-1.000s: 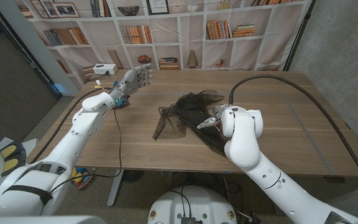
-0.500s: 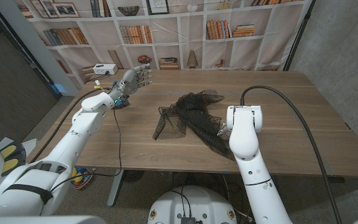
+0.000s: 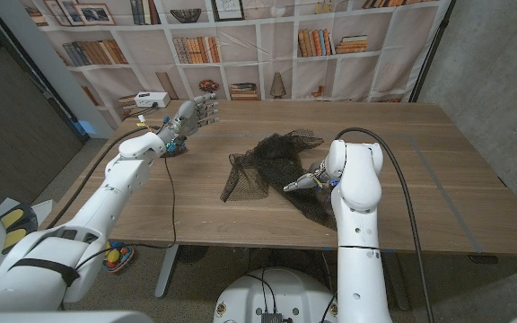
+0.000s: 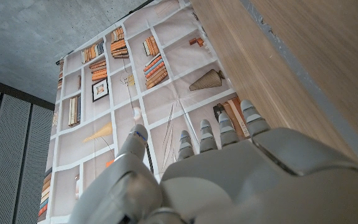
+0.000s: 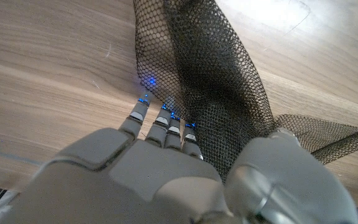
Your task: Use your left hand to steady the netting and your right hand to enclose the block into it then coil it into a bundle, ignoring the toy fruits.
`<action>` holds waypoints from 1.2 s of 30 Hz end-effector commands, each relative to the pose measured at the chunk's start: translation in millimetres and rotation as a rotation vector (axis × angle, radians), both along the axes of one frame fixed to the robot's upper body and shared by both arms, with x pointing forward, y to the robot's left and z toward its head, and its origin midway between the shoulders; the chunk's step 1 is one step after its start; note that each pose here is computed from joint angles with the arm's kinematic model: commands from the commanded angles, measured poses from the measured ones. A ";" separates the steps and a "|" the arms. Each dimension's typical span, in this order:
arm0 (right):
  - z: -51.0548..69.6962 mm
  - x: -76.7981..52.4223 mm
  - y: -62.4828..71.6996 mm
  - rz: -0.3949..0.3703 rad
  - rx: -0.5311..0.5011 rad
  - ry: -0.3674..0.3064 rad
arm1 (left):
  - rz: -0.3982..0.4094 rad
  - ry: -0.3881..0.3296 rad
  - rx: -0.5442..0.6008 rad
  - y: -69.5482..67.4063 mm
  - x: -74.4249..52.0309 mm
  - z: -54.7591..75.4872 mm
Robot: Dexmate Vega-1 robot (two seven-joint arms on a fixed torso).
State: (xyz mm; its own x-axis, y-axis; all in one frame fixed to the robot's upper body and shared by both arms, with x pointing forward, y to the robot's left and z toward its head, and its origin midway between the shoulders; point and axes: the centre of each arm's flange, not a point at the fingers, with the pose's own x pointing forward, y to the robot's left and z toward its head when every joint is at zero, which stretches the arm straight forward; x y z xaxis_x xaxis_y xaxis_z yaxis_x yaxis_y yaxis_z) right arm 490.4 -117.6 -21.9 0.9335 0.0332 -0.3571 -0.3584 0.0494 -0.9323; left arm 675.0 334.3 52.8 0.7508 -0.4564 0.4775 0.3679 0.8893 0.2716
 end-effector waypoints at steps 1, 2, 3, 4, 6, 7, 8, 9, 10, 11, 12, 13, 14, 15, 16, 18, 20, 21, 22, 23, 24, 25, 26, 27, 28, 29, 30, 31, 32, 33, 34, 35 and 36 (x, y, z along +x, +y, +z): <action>2.5 -0.5 26.1 -0.039 -0.260 0.001 | -0.023 -0.010 0.002 -1.4 7.7 2.6; 1.1 1.1 27.7 -0.050 -0.288 0.009 | -0.021 -0.011 0.001 -1.3 8.0 2.7; -0.5 2.7 29.2 -0.059 -0.313 0.018 | -0.023 -0.011 0.001 -1.1 8.3 2.7; -2.4 4.5 30.6 -0.068 -0.337 0.026 | -0.025 -0.012 0.000 -1.0 8.7 2.6; -7.2 7.8 33.6 -0.080 -0.390 0.025 | -0.034 -0.012 -0.003 -0.9 9.4 2.1; -9.9 9.3 34.9 -0.090 -0.412 0.022 | -0.037 -0.013 -0.004 -0.7 9.8 2.0; -12.3 11.1 35.5 -0.088 -0.422 0.018 | -0.036 -0.013 -0.004 -0.5 10.1 1.9; -14.6 12.4 35.7 -0.085 -0.431 0.008 | -0.034 -0.013 -0.005 -0.1 10.3 1.8; -16.6 13.6 35.8 -0.083 -0.439 -0.004 | -0.036 -0.013 -0.007 0.0 10.3 1.8; -18.4 14.4 36.2 -0.091 -0.451 -0.020 | -0.037 -0.013 -0.008 0.4 10.5 1.4; -20.2 14.9 36.6 -0.096 -0.468 -0.040 | -0.035 -0.013 -0.006 0.8 10.5 1.3; -21.6 15.7 36.4 -0.097 -0.474 -0.058 | -0.035 -0.014 -0.006 1.2 10.5 1.2; -23.0 16.2 35.8 -0.101 -0.480 -0.077 | -0.036 -0.013 -0.007 1.5 10.6 1.0; -24.3 16.4 34.9 -0.096 -0.481 -0.092 | -0.035 -0.012 -0.008 1.8 10.6 0.9; -25.3 17.1 34.0 -0.092 -0.477 -0.101 | -0.033 -0.012 -0.007 2.1 10.5 0.8; -27.6 17.3 32.4 -0.090 -0.482 -0.137 | -0.033 -0.011 -0.007 2.5 10.5 0.6; -31.3 18.5 29.9 -0.079 -0.483 -0.171 | -0.032 -0.010 -0.009 3.1 10.6 0.2; -33.0 19.3 28.2 -0.081 -0.479 -0.179 | -0.034 -0.010 -0.010 3.3 10.6 0.1; -34.6 20.1 26.7 -0.073 -0.467 -0.187 | -0.032 -0.010 -0.010 3.6 10.5 0.0; -36.0 19.9 25.5 -0.066 -0.462 -0.212 | -0.031 -0.009 -0.009 3.8 10.5 -0.1; -37.2 19.4 24.9 -0.060 -0.463 -0.238 | -0.031 -0.008 -0.009 4.1 10.3 -0.2; -38.0 18.6 24.6 -0.048 -0.459 -0.263 | -0.029 -0.007 -0.010 4.5 10.3 -0.3; -38.6 17.6 24.2 -0.037 -0.453 -0.291 | -0.027 -0.006 -0.009 4.7 10.3 -0.4; -39.0 16.7 23.7 -0.021 -0.447 -0.310 | -0.027 -0.006 -0.008 4.8 10.3 -0.4; -39.1 16.0 23.3 -0.015 -0.431 -0.323 | -0.027 -0.005 -0.009 4.9 10.3 -0.4; -39.1 15.5 22.5 -0.009 -0.411 -0.337 | -0.028 -0.004 -0.006 4.9 10.3 -0.5; -39.2 14.7 21.7 -0.005 -0.405 -0.359 | -0.027 -0.004 -0.004 4.9 10.3 -0.5; -39.0 13.3 21.9 -0.008 -0.414 -0.387 | -0.027 -0.004 -0.004 5.0 10.2 -0.4; -38.8 11.4 22.6 -0.008 -0.426 -0.425 | -0.027 -0.004 -0.005 5.0 10.1 -0.4; -38.5 9.5 22.3 -0.008 -0.420 -0.461 | -0.027 -0.004 -0.005 5.1 10.0 -0.5; -37.8 8.2 21.8 -0.011 -0.411 -0.491 | -0.027 -0.005 -0.007 5.2 9.8 -0.5; -36.8 6.6 22.0 -0.023 -0.412 -0.521 | -0.027 -0.005 -0.006 5.2 9.5 -0.7; -36.0 5.1 21.5 -0.026 -0.414 -0.558 | -0.027 -0.005 -0.006 5.4 9.2 -0.9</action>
State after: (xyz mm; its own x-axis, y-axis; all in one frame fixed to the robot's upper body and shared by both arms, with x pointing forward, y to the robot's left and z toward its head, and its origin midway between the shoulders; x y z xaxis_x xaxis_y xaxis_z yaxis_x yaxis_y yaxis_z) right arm 506.7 -91.6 -56.1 0.9941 -0.0927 -0.0567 -0.0864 -0.3566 -0.9302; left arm 684.9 337.9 53.2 0.7326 -0.4745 0.4879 0.3915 0.8802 0.2681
